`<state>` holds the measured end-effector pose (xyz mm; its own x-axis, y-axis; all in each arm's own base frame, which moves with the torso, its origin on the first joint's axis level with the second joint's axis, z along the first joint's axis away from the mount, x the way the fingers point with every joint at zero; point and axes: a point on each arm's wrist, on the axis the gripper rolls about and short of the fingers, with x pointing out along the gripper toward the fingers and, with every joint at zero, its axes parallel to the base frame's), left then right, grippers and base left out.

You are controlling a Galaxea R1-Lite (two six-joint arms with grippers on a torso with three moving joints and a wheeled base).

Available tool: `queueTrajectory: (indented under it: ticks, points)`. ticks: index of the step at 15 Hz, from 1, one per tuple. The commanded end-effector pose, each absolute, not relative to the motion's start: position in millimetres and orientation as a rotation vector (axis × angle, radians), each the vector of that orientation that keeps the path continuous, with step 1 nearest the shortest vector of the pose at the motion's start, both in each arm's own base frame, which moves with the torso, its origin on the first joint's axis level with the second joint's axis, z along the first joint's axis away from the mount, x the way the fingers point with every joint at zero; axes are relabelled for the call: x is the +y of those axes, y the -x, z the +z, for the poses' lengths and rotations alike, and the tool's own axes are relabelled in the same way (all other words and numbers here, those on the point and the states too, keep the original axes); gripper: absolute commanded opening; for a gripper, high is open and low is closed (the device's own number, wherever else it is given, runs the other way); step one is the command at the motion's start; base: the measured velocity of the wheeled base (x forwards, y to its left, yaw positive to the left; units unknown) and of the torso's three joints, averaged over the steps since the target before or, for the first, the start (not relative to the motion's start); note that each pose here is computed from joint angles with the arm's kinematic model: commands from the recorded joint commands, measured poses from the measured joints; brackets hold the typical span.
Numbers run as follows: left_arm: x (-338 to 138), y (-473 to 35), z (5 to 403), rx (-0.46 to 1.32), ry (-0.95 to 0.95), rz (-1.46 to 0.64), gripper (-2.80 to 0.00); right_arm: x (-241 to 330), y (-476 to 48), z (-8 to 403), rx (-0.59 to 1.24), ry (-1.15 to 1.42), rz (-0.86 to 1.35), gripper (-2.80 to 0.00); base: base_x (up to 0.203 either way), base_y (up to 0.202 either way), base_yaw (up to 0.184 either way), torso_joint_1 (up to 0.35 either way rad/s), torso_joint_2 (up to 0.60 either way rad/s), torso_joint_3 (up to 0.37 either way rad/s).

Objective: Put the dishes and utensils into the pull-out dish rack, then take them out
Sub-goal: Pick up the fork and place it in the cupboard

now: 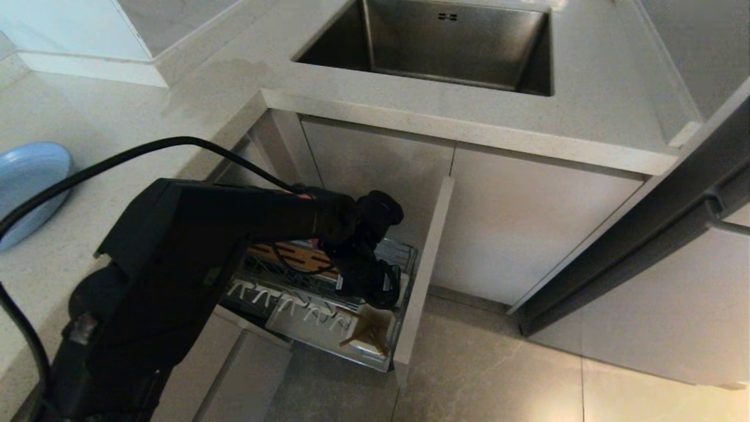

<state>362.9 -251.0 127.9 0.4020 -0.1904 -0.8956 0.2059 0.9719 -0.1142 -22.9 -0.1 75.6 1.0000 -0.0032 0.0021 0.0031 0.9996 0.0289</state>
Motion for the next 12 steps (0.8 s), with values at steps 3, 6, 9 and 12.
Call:
queueTrajectory:
  ticks: [3,6,9,12]
  points:
    - [-252.8,-367.3,124.2,1.097,0.017,-0.197,-2.80,-0.1,22.9,75.6,-0.003,-0.029,-0.003,-2.80,0.000,0.000,0.000,0.000,0.00,0.000]
    - [-254.1,-370.7,123.7,1.065,0.047,-0.169,-2.80,-0.1,22.9,75.6,-0.003,-0.029,-0.003,-2.80,0.000,0.000,0.000,0.000,0.00,0.000]
    - [-254.7,-372.4,122.4,1.050,0.058,-0.150,-2.80,-0.1,22.9,75.6,-0.003,-0.029,-0.003,-2.80,0.000,0.000,0.000,0.000,0.00,0.000]
    - [-255.2,-372.0,123.2,1.047,0.058,-0.152,-2.80,-0.1,22.9,75.6,-0.003,-0.029,-0.003,-2.80,0.000,0.000,0.000,0.000,0.00,0.000]
